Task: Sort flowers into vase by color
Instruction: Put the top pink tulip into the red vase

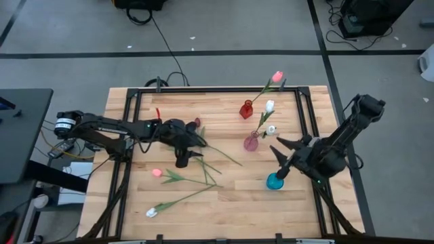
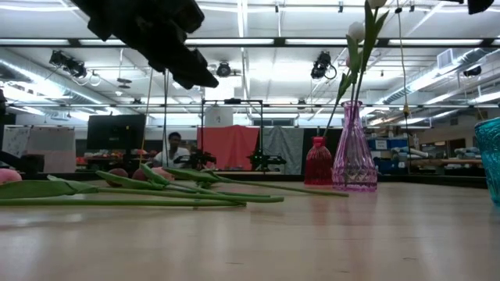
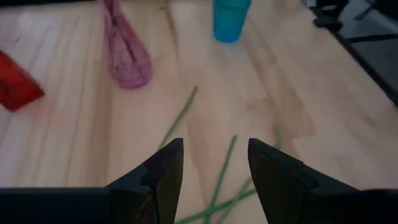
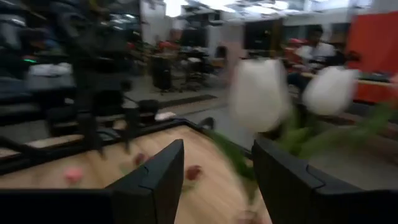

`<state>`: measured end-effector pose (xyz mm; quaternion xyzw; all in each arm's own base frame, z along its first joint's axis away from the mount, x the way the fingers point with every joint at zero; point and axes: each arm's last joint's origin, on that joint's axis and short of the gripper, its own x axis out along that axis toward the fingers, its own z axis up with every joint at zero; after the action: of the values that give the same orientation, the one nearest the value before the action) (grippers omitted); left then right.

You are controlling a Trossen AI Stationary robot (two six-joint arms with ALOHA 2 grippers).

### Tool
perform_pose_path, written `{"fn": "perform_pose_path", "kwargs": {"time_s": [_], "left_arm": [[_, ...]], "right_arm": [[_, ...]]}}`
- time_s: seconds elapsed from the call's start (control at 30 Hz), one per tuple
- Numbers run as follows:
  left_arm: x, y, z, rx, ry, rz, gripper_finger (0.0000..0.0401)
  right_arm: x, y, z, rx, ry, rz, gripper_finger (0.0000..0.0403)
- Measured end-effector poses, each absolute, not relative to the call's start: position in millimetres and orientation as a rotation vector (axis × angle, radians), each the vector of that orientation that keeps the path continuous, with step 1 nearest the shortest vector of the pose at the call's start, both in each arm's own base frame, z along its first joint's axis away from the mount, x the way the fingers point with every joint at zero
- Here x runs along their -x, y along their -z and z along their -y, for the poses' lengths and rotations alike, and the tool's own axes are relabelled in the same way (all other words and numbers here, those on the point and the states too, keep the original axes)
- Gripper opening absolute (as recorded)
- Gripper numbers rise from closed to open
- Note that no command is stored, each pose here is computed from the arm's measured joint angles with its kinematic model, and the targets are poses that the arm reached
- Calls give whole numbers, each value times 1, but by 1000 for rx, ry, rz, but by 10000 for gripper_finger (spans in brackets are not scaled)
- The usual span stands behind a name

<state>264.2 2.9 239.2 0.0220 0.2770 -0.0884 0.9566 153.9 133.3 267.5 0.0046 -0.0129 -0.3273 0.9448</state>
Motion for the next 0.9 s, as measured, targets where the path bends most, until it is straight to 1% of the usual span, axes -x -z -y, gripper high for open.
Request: {"fn": "perform_pose_path", "kwargs": {"time_s": [0.13,0.23,0.33,0.43,0.5,0.6,0.67,0.77,0.9], "left_arm": [[-262,-248,-1,-72,259,-498,186],[-263,-251,1,-81,334,-451,186],[-262,-251,3,-100,421,-443,186],[-261,-249,4,-121,455,-451,186],[-260,-247,3,-122,418,-481,186],[-260,-240,0,-102,256,-570,186],[-259,-232,-2,-111,181,-643,186],[-263,-221,-3,-108,130,-715,186],[-271,-198,-6,-101,110,-817,186]], "right_arm": [[-169,-263,-140,-8,509,96,197],[-188,-260,-148,24,392,100,195],[-210,-253,-155,29,266,47,194],[-233,-243,-158,8,234,-69,193],[-249,-235,-156,-9,224,-171,193],[-270,-226,-151,-65,182,-309,193],[-282,-219,-148,-87,159,-375,193],[-294,-208,-142,-101,147,-421,193],[-303,-197,-129,-149,152,-481,192]]}}
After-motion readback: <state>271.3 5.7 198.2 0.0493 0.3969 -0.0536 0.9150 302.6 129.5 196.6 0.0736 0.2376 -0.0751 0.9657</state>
